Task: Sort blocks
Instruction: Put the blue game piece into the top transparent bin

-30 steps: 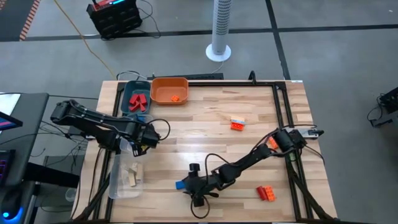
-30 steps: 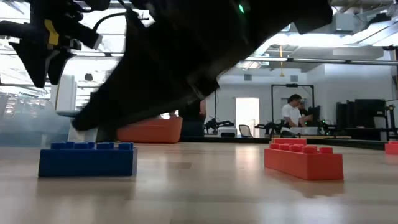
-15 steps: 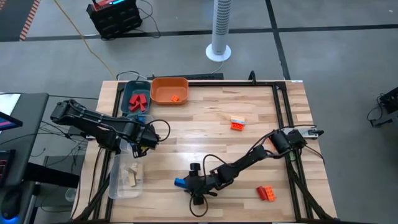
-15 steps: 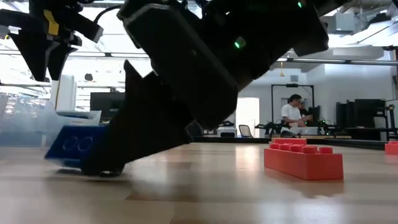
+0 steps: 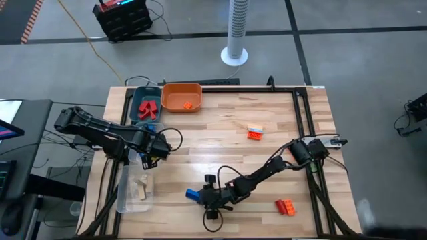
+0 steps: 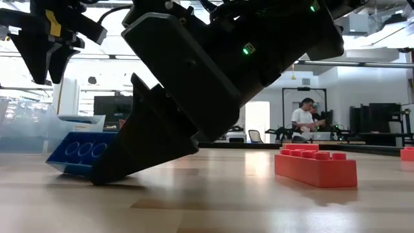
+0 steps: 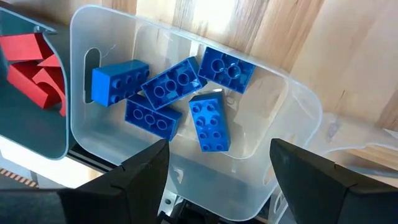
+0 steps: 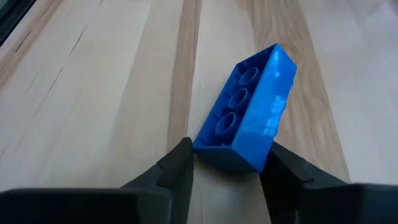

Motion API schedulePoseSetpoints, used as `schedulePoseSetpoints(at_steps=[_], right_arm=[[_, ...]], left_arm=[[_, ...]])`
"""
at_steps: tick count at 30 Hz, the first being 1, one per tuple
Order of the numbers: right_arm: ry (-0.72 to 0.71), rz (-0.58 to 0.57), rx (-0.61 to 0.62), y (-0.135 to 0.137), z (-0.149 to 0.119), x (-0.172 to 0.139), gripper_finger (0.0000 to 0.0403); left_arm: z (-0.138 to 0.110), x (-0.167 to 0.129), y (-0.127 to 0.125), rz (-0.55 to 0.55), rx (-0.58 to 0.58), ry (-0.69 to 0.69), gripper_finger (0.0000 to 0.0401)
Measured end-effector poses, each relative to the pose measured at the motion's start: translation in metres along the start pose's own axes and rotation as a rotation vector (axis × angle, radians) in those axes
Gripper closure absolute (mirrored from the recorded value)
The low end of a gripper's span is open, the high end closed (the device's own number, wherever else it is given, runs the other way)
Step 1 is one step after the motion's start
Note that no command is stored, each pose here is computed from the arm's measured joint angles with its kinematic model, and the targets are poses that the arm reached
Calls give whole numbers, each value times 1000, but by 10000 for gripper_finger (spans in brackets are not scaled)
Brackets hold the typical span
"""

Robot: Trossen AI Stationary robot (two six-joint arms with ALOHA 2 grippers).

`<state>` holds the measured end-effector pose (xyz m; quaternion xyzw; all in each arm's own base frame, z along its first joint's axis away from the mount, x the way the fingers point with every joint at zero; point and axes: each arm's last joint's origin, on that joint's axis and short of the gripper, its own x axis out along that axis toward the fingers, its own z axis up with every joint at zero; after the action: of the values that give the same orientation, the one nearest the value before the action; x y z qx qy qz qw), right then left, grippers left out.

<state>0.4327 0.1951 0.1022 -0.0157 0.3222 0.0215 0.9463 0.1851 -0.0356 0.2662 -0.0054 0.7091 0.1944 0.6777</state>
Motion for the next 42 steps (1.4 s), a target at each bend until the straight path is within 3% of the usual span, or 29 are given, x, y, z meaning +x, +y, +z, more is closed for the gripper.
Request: schedulePoseSetpoints(at_steps=[6,12,18,22,26,34,42], right_arm=[[-2,-13,5,-3,0,1,269],[-3,-56,-3,-5,1,0,293],[42,-81,-44,-10,9,-13,288],[-20,-136,-26,-27,36,-31,266],[-72,-188,33,-61,54,-31,224],[-99,-223,116,-108,62,-11,115],[-94,-335,133,-122,61,6,85]], left_arm=[[1,-1,-5,-64,15,-4,129],[8,-6,-26,-158,123,-173,129],[6,-8,-32,-169,144,-193,129],[6,-8,-32,-166,139,-192,129],[6,-8,-32,-160,126,-200,129],[6,-8,-32,-158,125,-201,129],[6,-8,-32,-158,123,-201,129]])
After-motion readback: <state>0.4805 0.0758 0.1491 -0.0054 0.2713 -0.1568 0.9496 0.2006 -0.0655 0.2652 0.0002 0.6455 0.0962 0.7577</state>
